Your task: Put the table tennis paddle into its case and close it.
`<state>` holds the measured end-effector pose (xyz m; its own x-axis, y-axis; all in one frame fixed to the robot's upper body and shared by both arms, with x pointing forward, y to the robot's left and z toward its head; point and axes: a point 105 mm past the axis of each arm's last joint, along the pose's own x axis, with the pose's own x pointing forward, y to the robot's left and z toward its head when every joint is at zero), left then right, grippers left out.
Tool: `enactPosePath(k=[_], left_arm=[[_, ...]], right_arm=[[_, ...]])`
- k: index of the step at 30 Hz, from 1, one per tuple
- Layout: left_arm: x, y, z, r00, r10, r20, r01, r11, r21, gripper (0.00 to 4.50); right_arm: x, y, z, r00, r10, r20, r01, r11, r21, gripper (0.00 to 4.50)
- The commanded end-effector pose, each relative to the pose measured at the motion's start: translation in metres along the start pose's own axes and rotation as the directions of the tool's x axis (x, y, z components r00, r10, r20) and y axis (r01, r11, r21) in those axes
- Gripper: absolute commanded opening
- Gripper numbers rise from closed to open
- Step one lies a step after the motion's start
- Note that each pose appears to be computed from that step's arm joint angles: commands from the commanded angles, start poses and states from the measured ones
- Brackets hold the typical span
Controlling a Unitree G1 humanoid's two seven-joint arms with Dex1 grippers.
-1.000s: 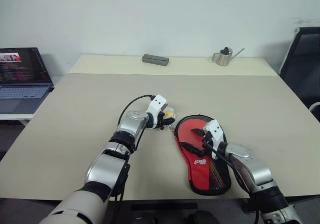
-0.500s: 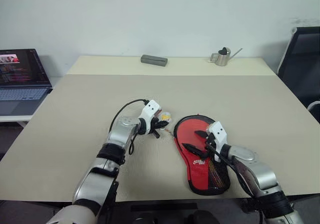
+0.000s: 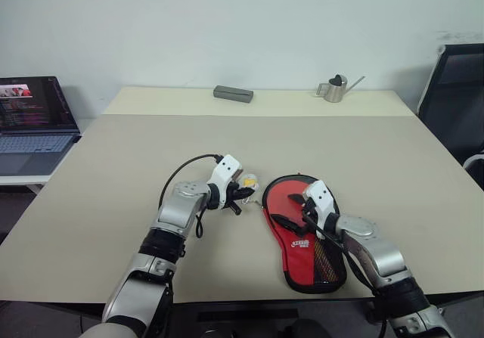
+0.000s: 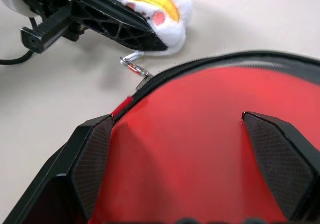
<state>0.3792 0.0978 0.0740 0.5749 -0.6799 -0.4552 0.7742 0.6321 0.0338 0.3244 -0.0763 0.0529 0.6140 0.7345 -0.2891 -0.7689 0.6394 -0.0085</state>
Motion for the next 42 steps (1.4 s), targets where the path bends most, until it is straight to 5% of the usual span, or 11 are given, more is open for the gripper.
enactPosePath(k=[1,15,29,42], left_arm=[[-0.001,0.007,0.020,1.000,0.006,0.026,-0.008,0.998,0.070,0.36],[0.044,0.005,0.043,0.999,-0.030,-0.023,0.035,0.966,0.255,0.34],[0.032,0.043,0.070,0.990,0.135,0.051,-0.144,0.945,0.293,0.34],[0.042,0.035,0.093,0.981,0.160,0.106,-0.187,0.926,0.328,0.34]], right_arm=[[0.003,0.004,-0.034,0.994,-0.002,-0.107,0.008,0.999,0.051,4.50],[0.011,0.020,-0.040,0.993,-0.055,-0.102,0.065,0.993,0.099,4.50],[0.015,0.044,-0.049,0.992,-0.078,-0.102,0.094,0.982,0.163,4.50],[0.021,0.052,-0.046,0.994,-0.038,-0.099,0.054,0.986,0.160,4.50]])
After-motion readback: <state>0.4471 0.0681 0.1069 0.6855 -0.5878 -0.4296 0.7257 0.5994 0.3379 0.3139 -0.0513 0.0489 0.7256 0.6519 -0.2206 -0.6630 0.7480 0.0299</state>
